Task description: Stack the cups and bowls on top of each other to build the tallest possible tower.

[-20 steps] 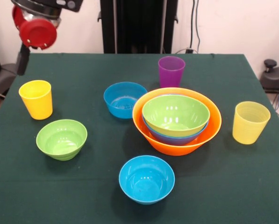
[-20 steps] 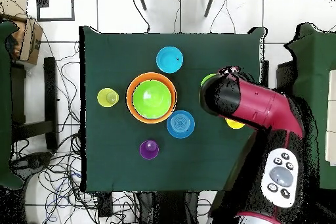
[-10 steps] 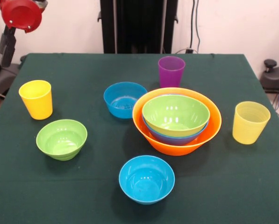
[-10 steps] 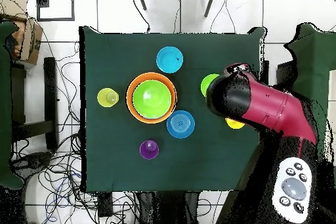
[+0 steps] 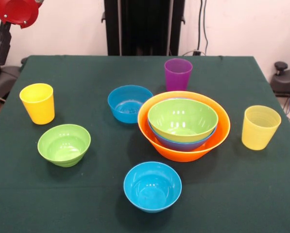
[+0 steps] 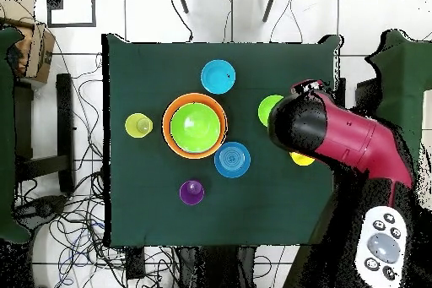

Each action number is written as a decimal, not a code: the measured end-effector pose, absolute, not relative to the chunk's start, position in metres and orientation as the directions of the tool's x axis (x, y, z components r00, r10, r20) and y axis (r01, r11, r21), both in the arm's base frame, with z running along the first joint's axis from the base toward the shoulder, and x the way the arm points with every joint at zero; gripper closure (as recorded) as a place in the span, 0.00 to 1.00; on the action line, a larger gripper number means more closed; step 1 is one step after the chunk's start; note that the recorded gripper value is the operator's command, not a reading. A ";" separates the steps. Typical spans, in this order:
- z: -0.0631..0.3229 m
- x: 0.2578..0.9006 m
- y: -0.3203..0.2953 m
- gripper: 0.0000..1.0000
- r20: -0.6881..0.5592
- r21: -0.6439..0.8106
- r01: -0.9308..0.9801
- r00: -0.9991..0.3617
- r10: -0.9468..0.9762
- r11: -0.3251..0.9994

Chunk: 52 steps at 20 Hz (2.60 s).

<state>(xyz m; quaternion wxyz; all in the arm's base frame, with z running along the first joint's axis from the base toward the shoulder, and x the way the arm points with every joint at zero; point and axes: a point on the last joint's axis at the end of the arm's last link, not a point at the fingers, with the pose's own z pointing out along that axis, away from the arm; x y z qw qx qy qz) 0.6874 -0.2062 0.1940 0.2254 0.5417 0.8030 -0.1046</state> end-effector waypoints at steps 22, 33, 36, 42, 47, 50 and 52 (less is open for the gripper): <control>0.183 0.682 -0.199 0.00 -0.456 0.063 0.918 -0.323 0.829 0.393; 0.166 0.673 -0.185 0.00 -0.414 0.053 0.918 -0.338 0.845 0.393; 0.166 0.673 -0.185 0.00 -0.414 0.054 0.918 -0.338 0.845 0.394; 0.162 0.673 -0.183 0.00 -0.409 0.054 0.917 -0.341 0.847 0.395; 0.153 0.674 -0.182 0.00 -0.407 0.054 0.915 -0.345 0.846 0.399; 0.144 0.673 -0.181 0.00 -0.406 0.054 0.913 -0.349 0.844 0.404; 0.138 0.673 -0.181 0.00 -0.405 0.053 0.913 -0.351 0.844 0.405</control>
